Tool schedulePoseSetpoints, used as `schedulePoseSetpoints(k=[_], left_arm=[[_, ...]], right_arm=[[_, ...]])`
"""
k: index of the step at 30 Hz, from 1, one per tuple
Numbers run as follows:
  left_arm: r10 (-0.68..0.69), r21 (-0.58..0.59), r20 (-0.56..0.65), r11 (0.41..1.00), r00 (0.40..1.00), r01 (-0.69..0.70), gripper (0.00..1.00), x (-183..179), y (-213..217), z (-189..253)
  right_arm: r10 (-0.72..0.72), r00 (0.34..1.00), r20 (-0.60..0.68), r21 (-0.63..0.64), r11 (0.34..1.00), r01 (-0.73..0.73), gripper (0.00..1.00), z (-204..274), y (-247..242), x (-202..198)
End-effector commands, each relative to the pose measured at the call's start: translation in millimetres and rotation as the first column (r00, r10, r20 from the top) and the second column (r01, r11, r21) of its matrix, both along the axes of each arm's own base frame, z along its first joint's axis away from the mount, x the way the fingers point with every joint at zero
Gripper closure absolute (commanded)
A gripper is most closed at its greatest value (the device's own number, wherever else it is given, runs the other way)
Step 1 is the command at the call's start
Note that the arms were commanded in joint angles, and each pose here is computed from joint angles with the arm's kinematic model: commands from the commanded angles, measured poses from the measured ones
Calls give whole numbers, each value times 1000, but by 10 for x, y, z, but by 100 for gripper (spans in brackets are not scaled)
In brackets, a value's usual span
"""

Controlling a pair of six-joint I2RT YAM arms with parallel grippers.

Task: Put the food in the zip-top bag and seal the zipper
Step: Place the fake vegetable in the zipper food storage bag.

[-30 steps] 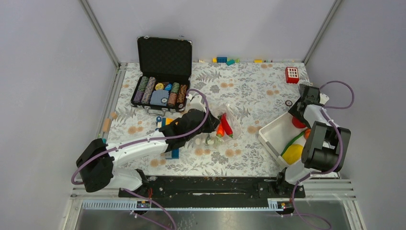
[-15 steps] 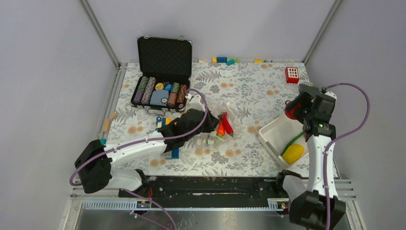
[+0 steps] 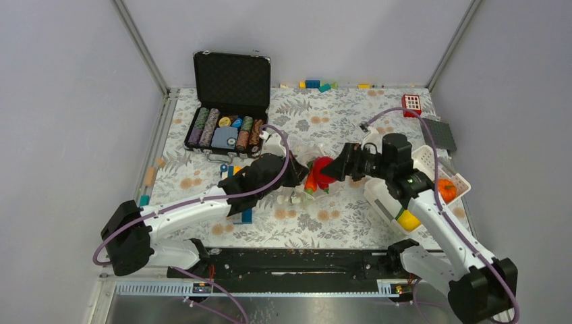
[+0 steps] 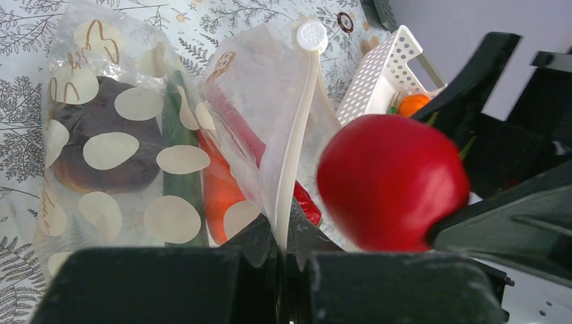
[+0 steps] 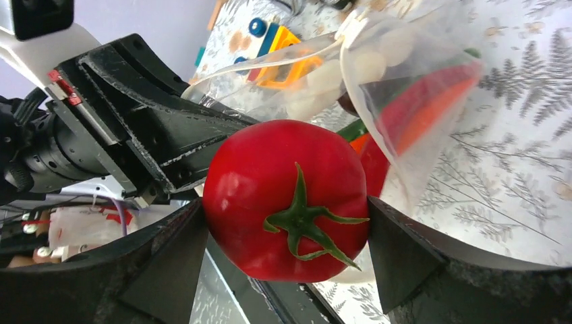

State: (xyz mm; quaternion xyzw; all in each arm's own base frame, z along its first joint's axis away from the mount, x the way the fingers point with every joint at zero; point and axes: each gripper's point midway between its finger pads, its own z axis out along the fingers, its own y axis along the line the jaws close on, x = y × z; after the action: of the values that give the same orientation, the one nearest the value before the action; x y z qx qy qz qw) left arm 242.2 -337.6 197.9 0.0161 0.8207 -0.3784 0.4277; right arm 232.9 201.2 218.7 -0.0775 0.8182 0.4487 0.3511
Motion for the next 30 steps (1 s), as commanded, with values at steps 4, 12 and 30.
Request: schedulePoseSetpoints(k=[4, 12, 30], left_arm=[[-20, -76, 65, 997, 998, 25, 100, -44, -27, 297], [-37, -88, 80, 995, 996, 44, 100, -76, -70, 341], [-36, -116, 100, 992, 994, 48, 100, -92, -61, 348]], right_arm=[[-4, 999, -43, -37, 999, 3, 41, -112, 297, 130], [-306, 938, -165, -202, 941, 272, 37, -407, 180, 401], [-363, 922, -132, -374, 880, 293, 22, -458, 451, 375]])
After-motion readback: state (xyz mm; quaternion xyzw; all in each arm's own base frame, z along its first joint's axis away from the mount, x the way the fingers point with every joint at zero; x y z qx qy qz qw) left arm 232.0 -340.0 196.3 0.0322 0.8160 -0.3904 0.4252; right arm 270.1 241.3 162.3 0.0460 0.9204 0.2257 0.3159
